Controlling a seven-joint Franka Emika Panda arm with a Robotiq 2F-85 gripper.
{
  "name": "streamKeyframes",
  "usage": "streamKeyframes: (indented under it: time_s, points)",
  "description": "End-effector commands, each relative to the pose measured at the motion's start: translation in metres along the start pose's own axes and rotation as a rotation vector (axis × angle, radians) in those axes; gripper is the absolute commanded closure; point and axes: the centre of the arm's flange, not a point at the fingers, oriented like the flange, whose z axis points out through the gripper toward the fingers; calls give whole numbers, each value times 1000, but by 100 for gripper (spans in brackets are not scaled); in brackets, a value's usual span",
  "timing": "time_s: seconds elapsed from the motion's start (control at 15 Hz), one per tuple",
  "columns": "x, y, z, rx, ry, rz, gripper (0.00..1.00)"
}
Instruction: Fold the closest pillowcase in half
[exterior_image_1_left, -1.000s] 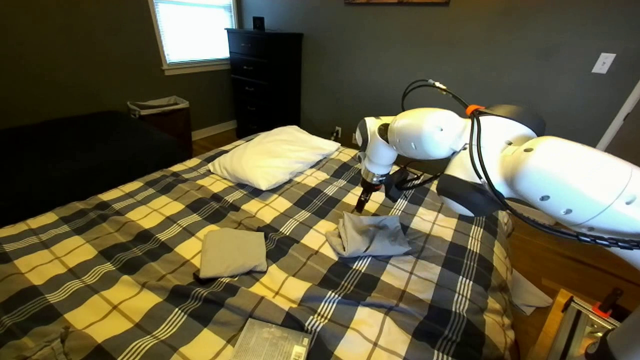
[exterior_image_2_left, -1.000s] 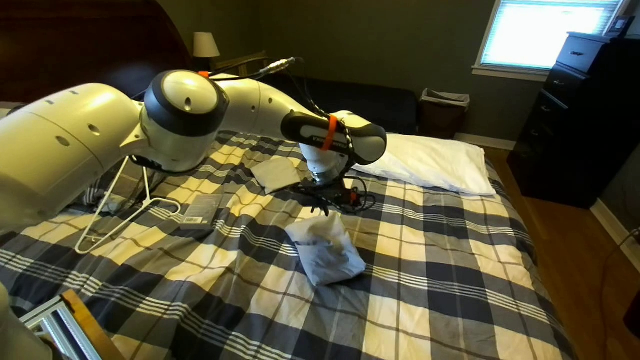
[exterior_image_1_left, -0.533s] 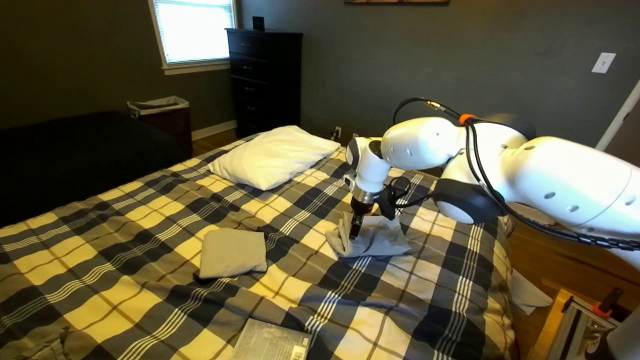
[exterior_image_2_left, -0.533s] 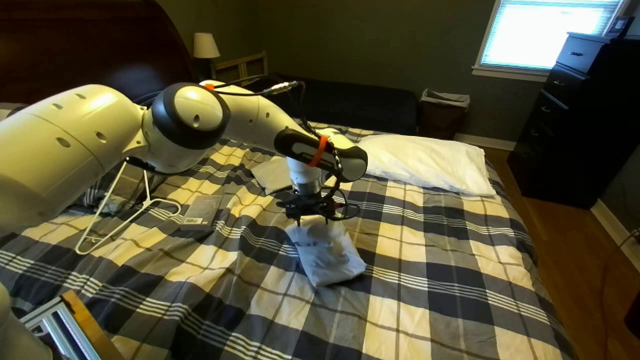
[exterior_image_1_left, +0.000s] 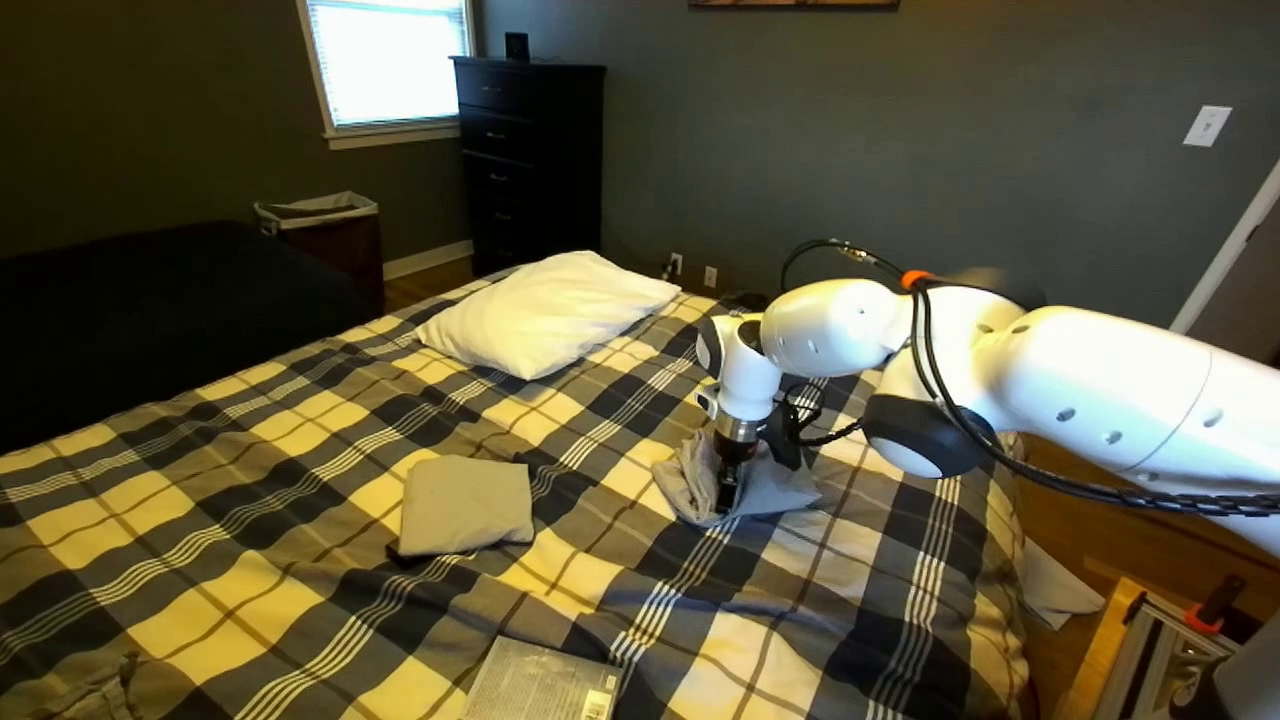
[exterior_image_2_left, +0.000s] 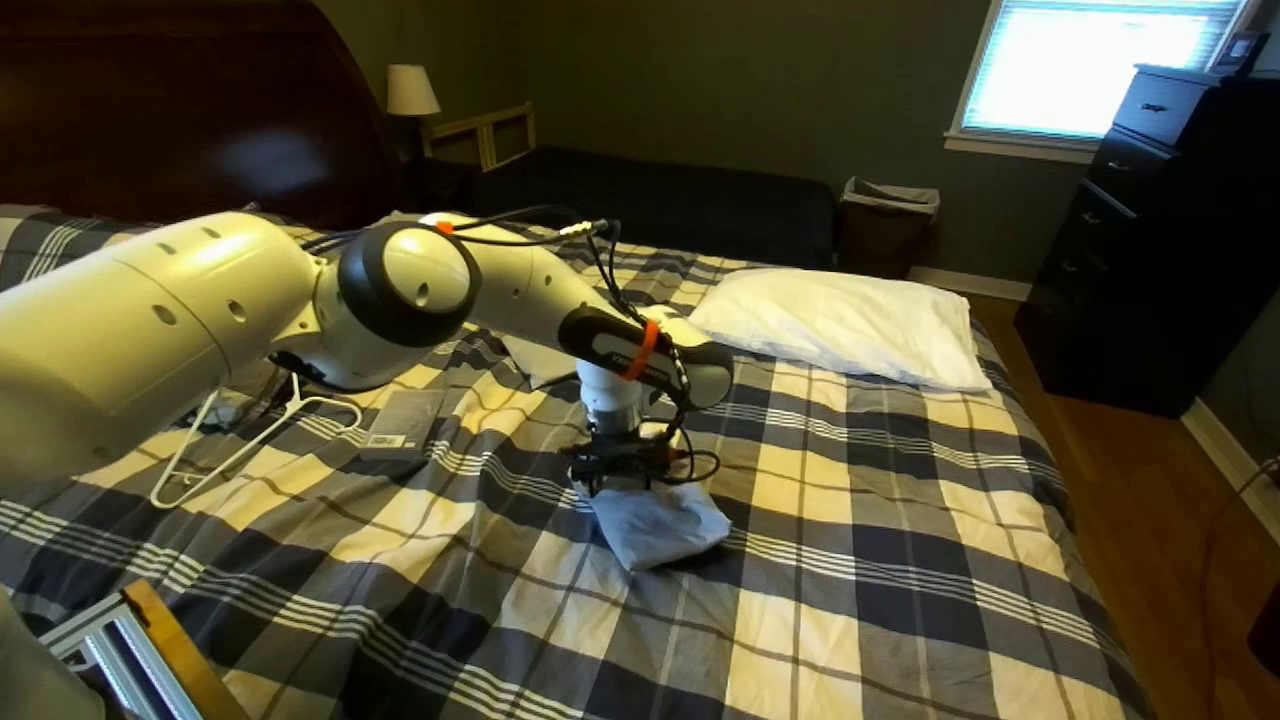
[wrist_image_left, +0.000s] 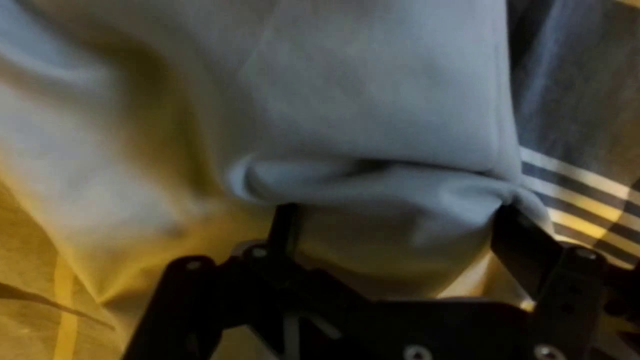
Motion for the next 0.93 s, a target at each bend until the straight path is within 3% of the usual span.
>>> streamKeyframes:
  time_s: [0.0, 0.13, 0.53, 0.87]
  points:
    - [16, 27, 51, 61, -14, -45, 0]
    - [10, 27, 36, 62, 7, -64, 0]
    - [-22, 19, -64, -15, 116, -147, 0]
    - [-37, 22, -106, 7, 89, -175, 0]
